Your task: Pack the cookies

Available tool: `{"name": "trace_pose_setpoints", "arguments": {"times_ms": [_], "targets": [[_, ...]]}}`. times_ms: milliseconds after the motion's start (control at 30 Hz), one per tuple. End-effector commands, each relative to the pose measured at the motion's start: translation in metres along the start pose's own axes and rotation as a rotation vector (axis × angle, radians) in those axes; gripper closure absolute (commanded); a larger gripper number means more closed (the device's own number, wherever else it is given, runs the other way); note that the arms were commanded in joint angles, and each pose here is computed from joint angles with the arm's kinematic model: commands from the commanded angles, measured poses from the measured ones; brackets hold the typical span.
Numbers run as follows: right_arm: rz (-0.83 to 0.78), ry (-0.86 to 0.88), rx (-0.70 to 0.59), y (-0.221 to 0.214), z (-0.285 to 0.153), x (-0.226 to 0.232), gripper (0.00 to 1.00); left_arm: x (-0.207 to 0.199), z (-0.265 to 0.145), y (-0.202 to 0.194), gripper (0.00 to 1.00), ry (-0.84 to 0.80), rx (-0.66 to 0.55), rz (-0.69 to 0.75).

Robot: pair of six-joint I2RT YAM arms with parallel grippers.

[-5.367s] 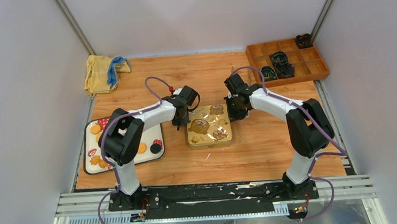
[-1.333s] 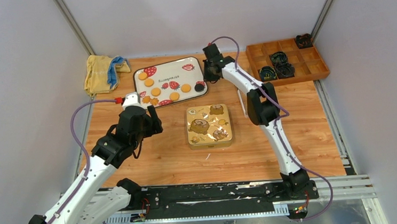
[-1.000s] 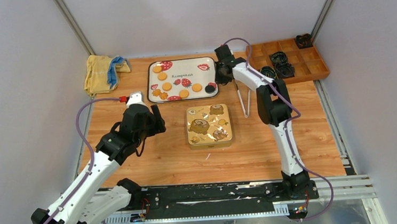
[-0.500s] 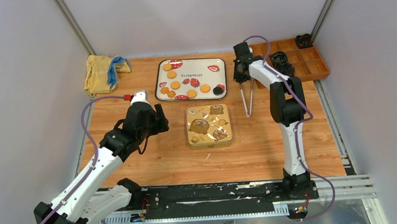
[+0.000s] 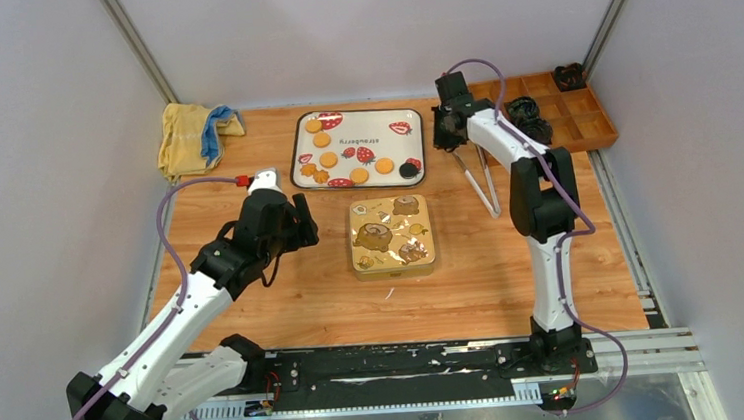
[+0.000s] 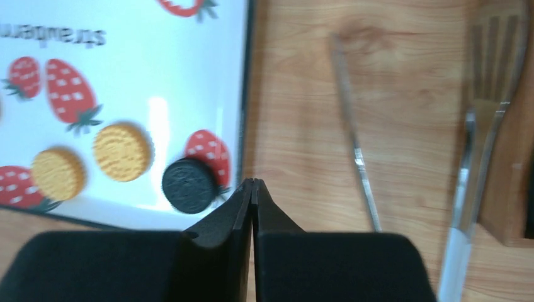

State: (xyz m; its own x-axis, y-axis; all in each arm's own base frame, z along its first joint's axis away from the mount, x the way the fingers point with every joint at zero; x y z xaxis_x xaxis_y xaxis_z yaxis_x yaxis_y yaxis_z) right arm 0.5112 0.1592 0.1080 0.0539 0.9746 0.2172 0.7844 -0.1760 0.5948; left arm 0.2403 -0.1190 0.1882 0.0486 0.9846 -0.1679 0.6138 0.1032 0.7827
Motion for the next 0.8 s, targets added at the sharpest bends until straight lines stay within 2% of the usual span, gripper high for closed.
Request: {"name": "trace_pose_setpoints", "arguments": {"times_ms": [0,67,167,233,300,467,767], "targets": [[-0.013,0.121,0.083,-0.021,-0.004,0.03,0.9,-0.006,-0.004,0.013,0.22,-0.026,-0.039,-0.006],[0.011,0.142,0.123,-0.028,0.004,0.034,0.85,-0.005,-0.006,0.013,0.22,-0.026,-0.04,-0.007],[0.041,0.165,0.175,-0.044,0.009,0.037,0.84,-0.002,-0.009,0.012,0.22,-0.016,-0.045,-0.005],[0.042,0.152,0.195,-0.057,0.012,0.032,0.87,0.0,-0.011,0.012,0.22,-0.009,-0.048,-0.005],[0.037,0.152,0.204,-0.064,0.012,0.03,0.94,0.002,-0.012,0.011,0.22,-0.007,-0.049,-0.004],[0.018,0.152,0.228,-0.074,0.017,0.028,1.0,0.0,-0.008,0.009,0.22,-0.009,-0.041,-0.006],[0.025,0.096,0.208,-0.066,0.034,0.023,0.89,0.002,-0.012,0.012,0.22,-0.006,-0.056,-0.006]]}}
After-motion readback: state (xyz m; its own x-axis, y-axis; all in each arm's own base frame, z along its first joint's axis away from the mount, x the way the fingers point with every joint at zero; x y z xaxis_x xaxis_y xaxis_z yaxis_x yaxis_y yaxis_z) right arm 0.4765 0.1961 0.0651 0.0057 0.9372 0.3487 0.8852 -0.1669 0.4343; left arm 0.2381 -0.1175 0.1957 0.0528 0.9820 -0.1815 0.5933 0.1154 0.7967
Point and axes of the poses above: each gripper's point midway between its finger pads, its own z axis out along the fingers, its own x axis along the line the jaws close on, y = z × x, the point moved 2 cm from there along -z, back along the fingers, and after that the axes turned 6 degrees about z, right-handed, at the moved point
